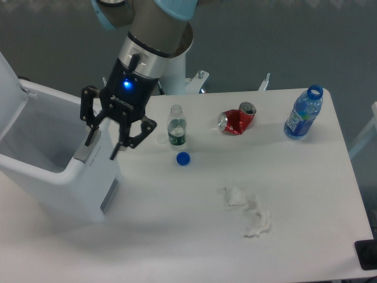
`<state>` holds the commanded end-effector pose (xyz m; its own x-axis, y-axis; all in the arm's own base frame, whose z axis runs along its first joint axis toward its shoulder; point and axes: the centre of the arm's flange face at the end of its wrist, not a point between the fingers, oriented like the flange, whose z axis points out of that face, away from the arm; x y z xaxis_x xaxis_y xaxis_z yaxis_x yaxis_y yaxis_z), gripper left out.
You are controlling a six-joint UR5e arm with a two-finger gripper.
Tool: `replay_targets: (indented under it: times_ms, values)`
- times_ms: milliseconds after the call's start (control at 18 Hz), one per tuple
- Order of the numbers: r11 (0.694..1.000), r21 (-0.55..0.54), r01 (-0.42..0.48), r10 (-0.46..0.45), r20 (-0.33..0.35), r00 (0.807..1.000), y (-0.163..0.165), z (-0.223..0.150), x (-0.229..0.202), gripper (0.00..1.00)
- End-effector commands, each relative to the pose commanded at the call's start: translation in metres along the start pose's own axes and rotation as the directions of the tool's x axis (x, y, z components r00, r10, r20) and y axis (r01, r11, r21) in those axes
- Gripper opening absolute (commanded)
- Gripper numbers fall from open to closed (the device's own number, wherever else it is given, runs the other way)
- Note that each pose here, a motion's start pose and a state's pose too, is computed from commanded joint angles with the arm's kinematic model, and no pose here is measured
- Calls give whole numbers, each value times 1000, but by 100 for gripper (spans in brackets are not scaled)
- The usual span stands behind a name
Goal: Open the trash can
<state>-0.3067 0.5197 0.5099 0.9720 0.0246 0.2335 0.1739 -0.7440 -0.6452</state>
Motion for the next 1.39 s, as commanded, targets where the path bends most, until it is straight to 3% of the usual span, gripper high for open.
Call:
replay_targets:
  times_ms: [222,389,556,667,944,1056,1222,1389]
  values:
    - [999,-5,33,-33,51,998,3,-5,-41,100]
    - [993,-114,25,-8,154,988,26,4,-72,100]
    - [974,-217,59,-19,180,984,60,36,-119,100]
    - [956,-289,42,19,207,978,76,47,-143,100]
    - [866,-486,-116,239,199,950,101,62,-169,100]
    - [828,-549,-114,268,210,940,110,66,-178,100]
    - [797,-593,-114,287,206,936,121,69,-190,100]
    - [733,-654,-188,366,145,919,141,59,-216,100]
